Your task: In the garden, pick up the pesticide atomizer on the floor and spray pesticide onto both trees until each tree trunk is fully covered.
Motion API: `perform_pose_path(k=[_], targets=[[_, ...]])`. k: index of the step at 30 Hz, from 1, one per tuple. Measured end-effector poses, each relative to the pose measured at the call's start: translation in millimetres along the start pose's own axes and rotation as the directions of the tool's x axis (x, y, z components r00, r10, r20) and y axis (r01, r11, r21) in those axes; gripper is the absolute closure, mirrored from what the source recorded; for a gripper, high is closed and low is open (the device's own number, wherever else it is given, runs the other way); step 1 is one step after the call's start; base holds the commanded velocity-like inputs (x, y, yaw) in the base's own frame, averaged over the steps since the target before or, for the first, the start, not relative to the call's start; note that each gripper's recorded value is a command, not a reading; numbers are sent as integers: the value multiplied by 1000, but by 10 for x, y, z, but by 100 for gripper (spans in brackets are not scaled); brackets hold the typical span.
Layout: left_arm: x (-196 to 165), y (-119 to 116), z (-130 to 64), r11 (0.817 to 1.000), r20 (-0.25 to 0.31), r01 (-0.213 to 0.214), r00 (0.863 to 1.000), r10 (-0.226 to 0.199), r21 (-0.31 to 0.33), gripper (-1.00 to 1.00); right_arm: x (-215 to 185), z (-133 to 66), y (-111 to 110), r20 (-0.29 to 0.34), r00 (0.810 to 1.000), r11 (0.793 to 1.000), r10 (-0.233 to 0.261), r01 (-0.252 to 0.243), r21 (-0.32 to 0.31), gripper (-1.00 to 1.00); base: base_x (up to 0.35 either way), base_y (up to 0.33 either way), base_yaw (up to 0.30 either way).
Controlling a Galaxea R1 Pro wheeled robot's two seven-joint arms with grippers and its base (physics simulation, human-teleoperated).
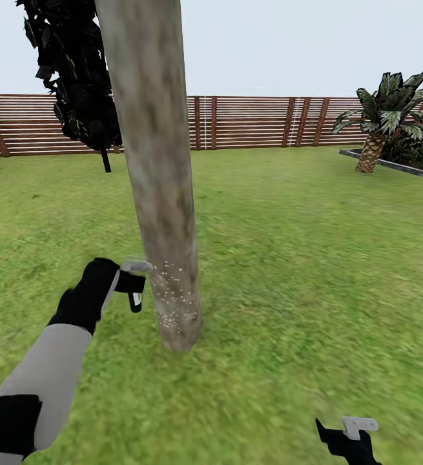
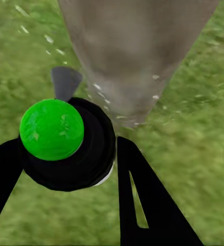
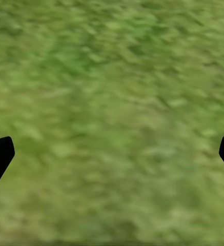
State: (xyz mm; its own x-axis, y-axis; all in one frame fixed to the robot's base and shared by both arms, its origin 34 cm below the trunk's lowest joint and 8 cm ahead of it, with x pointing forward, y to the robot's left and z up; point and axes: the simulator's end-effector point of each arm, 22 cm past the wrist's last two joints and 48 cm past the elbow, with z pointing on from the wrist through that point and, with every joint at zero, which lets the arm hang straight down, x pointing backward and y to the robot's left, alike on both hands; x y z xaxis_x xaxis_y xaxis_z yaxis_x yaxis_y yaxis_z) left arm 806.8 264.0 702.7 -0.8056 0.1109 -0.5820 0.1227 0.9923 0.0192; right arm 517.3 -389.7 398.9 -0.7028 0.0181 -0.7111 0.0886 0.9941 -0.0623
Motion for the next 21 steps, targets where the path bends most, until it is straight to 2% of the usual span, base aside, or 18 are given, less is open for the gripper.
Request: perform_pose_path(k=[2, 6, 14, 15, 17, 20, 21], targets=[[468, 38, 205, 1000, -82, 3, 997, -5, -25, 100, 0, 0, -5, 0, 1000, 1000, 0, 0, 1, -100, 0, 0, 0], [880, -10, 364, 1000, -154, 12, 988, -14, -13, 100, -3, 0, -9, 1, 1000, 1000, -1, 1, 1, -100, 0, 0, 0], [1528, -186, 565, 999, -252, 21, 968, -14, 24, 100, -1, 0, 8, 0, 1000, 1000, -2, 2, -2, -100, 0, 0, 0], [1664, -194, 599, 1000, -262, 17, 965, -11, 22, 100, 6, 1, 36, -1, 1000, 1000, -5, 5, -7, -100, 0, 0, 0], [1788, -231, 673, 1000, -233, 3, 973, 3, 27, 100, 5, 2, 57, 0, 1000, 1000, -5, 5, -10, -100, 0, 0, 0], [1996, -277, 738, 999, -236, -1, 972, 10, 35, 100, -1, 2, 44, 1, 1000, 1000, -6, 6, -8, -100, 0, 0, 0], [2174, -222, 772, 1000, -244, 18, 970, -12, 23, 100, -3, 3, 38, 1, 1000, 1000, -7, 7, -8, -100, 0, 0, 0]])
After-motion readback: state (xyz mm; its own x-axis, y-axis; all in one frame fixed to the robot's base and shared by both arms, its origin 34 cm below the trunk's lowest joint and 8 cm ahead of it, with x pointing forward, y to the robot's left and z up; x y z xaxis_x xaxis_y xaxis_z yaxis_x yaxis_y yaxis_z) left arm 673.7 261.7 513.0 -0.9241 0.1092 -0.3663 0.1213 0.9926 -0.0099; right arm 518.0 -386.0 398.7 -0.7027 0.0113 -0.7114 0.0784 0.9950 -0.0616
